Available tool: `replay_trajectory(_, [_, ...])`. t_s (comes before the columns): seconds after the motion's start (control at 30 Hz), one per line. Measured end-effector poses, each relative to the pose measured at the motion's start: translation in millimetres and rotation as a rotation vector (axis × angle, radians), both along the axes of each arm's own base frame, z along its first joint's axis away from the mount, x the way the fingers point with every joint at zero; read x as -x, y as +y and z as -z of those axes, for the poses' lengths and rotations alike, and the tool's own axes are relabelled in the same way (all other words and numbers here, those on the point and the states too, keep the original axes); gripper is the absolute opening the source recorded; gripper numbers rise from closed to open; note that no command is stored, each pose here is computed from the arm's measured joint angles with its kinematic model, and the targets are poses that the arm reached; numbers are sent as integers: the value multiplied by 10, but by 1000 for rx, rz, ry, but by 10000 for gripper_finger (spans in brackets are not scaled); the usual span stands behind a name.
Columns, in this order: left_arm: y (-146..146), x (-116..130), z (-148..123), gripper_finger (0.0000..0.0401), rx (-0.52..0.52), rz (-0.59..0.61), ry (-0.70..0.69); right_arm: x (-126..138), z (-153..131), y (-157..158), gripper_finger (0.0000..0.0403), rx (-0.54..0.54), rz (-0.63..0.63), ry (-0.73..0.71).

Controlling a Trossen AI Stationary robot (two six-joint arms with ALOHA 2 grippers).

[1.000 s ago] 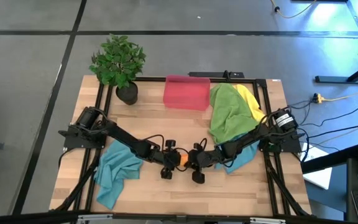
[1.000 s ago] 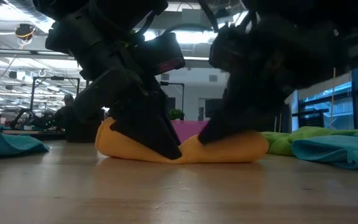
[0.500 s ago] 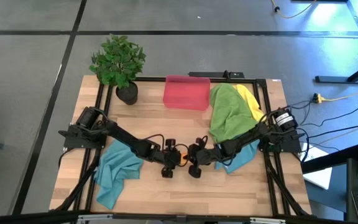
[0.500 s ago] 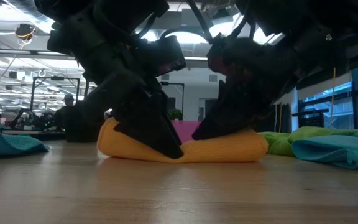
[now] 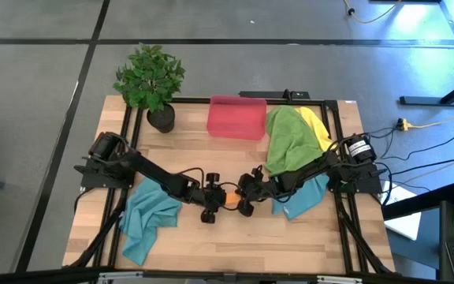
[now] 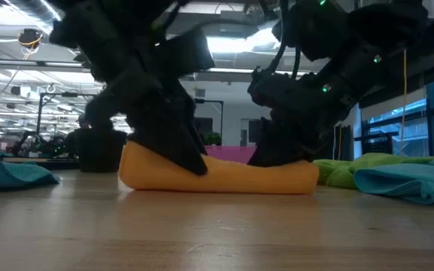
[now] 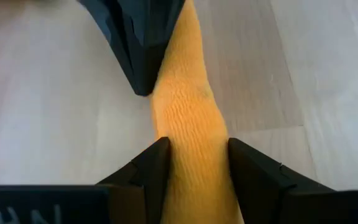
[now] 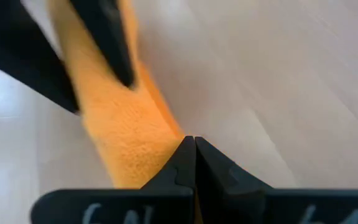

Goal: Roll microfiber towels into tight, uniform cylinder then place into a basket
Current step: Roll the orange towel, then put the rolled orange towel into the red bin

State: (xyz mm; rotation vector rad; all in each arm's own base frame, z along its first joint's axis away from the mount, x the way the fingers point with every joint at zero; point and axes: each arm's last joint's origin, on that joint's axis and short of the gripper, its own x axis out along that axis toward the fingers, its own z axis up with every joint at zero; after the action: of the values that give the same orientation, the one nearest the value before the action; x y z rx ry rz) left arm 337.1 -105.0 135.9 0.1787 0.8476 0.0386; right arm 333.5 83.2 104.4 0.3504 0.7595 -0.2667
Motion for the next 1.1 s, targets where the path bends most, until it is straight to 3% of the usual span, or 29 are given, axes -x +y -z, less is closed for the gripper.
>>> replay_trajectory(0.23, [-100, 66, -53, 151, -53, 2, -5, 1, 9, -19, 3, -6, -2, 9])
replay_trajectory(0.53, [-203, 105, -93, 151, -206, -7, -36, 5, 17, -19, 3, -11, -1, 13])
replay_trajectory(0.87, [-335, -2, -381, 151, -264, 17, -31, 6, 16, -14, 3, -12, -2, 13])
replay_trajectory(1.1, [-386, 159, -303, 156, -280, 27, 107, 6, 18, -12, 3, -12, -3, 13])
